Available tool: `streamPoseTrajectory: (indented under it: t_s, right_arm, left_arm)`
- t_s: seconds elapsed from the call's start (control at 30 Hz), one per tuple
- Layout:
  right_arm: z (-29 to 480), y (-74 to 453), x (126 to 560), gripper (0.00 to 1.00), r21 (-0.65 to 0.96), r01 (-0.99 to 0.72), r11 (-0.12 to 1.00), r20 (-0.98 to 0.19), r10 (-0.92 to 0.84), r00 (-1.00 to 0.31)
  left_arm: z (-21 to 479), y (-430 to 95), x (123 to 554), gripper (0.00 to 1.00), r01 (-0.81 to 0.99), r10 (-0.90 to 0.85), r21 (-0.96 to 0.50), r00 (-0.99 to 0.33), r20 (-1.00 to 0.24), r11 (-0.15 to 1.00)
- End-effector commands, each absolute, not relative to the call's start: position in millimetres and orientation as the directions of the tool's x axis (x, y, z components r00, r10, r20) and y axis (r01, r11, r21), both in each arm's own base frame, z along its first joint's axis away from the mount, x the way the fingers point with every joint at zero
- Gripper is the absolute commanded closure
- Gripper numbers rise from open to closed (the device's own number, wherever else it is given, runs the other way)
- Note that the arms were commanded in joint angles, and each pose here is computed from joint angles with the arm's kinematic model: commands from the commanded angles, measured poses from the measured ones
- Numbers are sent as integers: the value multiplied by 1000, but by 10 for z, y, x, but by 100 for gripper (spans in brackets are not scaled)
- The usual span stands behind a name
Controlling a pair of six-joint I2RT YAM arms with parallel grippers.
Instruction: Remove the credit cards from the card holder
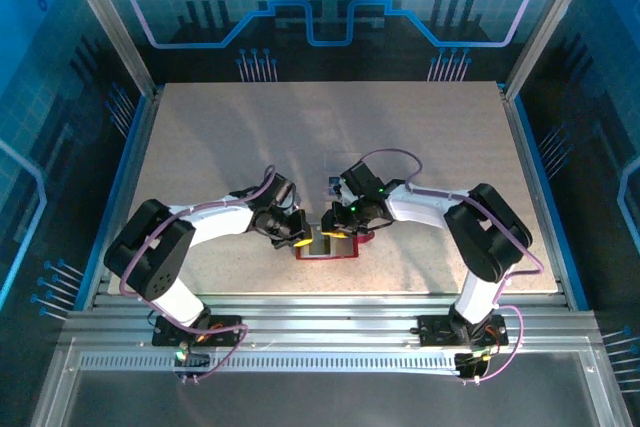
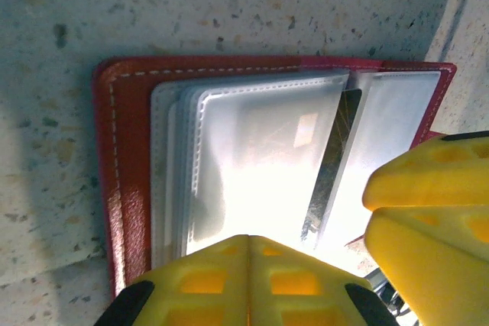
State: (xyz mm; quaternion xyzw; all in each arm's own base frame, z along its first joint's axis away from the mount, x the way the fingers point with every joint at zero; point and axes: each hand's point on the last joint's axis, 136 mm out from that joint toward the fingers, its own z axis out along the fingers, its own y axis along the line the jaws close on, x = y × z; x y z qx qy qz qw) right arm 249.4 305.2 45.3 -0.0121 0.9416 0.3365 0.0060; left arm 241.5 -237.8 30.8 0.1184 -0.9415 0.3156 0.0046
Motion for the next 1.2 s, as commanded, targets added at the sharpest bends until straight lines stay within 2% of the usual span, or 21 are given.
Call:
streamPoseTrajectory:
  t_s: [0.0, 1.17]
  right_arm:
    - [505, 3041, 2472, 74, 623, -45, 781, -37, -28, -999]
    - [281, 2967, 2392, 72, 621, -4, 784, 28, -28, -999]
  left_arm:
    - [375, -2275, 2407, 94, -200, -211, -568, -976, 48, 798]
    - [215, -2187, 2354, 95, -204, -193, -500, -978, 73, 841]
